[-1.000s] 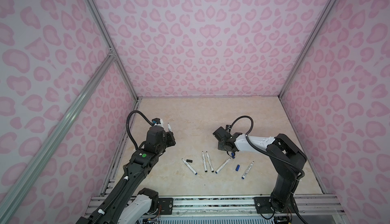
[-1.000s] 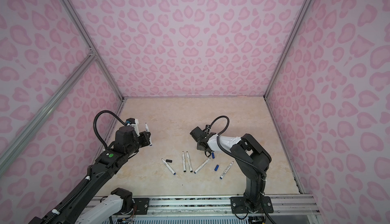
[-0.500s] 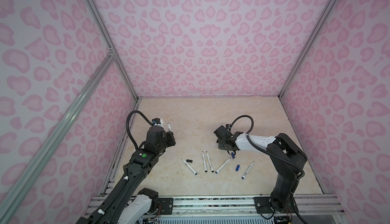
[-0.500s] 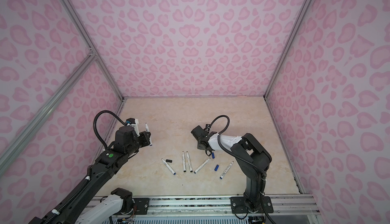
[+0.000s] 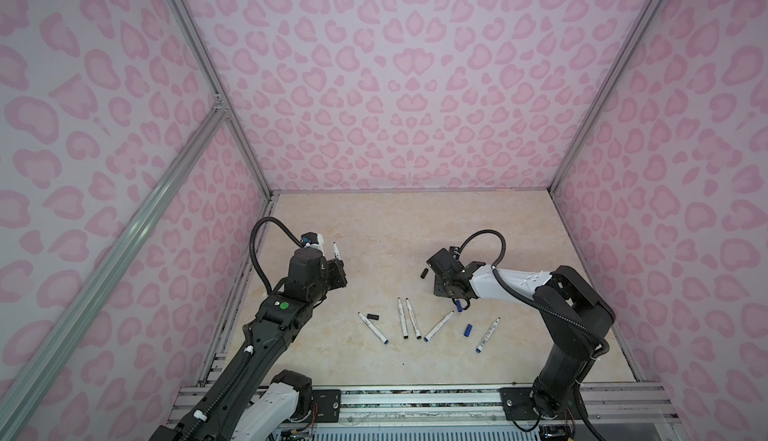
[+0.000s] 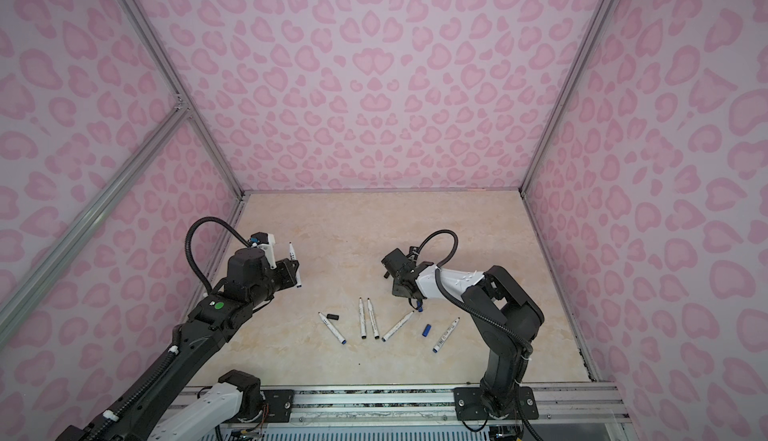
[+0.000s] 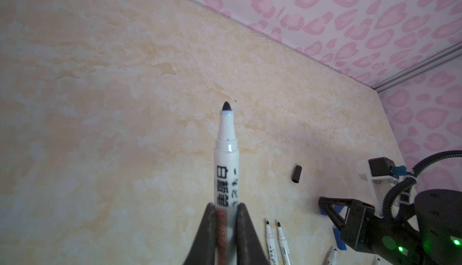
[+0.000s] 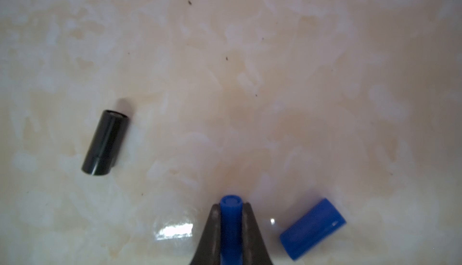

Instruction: Insert the pens into the pen caps

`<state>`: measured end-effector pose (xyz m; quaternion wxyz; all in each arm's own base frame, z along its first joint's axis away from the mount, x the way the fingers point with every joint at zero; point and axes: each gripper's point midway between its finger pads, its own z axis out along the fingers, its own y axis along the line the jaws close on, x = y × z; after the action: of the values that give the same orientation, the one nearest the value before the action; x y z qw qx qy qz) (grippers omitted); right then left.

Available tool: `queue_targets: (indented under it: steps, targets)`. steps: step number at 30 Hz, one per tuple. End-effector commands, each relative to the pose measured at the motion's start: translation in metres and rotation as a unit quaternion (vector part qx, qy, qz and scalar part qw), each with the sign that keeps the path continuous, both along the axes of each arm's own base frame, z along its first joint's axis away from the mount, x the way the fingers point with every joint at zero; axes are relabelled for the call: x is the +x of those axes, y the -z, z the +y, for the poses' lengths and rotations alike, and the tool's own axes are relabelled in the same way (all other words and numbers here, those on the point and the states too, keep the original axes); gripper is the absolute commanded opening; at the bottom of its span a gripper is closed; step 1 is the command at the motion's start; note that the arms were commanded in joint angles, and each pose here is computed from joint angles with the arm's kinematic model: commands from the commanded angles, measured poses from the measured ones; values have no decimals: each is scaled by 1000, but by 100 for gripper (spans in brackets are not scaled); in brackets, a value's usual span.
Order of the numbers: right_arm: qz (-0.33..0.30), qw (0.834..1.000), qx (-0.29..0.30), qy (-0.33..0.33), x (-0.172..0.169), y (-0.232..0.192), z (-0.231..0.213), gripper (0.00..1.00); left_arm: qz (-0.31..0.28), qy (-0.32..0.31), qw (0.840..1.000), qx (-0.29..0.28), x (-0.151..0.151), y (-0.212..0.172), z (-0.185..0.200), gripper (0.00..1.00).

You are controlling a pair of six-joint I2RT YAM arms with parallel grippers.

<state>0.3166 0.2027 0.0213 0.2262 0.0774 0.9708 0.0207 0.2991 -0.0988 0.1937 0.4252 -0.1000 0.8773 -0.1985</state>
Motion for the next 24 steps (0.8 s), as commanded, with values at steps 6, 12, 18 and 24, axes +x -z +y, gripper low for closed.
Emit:
queue_targets:
  steps: [6,12,18,24]
  targets:
    - [-43,998,41,11,15,-40,3,6,2,60,998,-18,8,3,-32,4]
    - [-61,996,66,-13,42,-61,39,6,14,69,997,-20,10,11,-39,4]
    - [-51,996,73,-25,72,-49,75,4,32,70,997,-18,13,21,-42,4]
    - [-36,997,67,-25,87,-30,89,4,32,70,997,-18,13,20,-42,4]
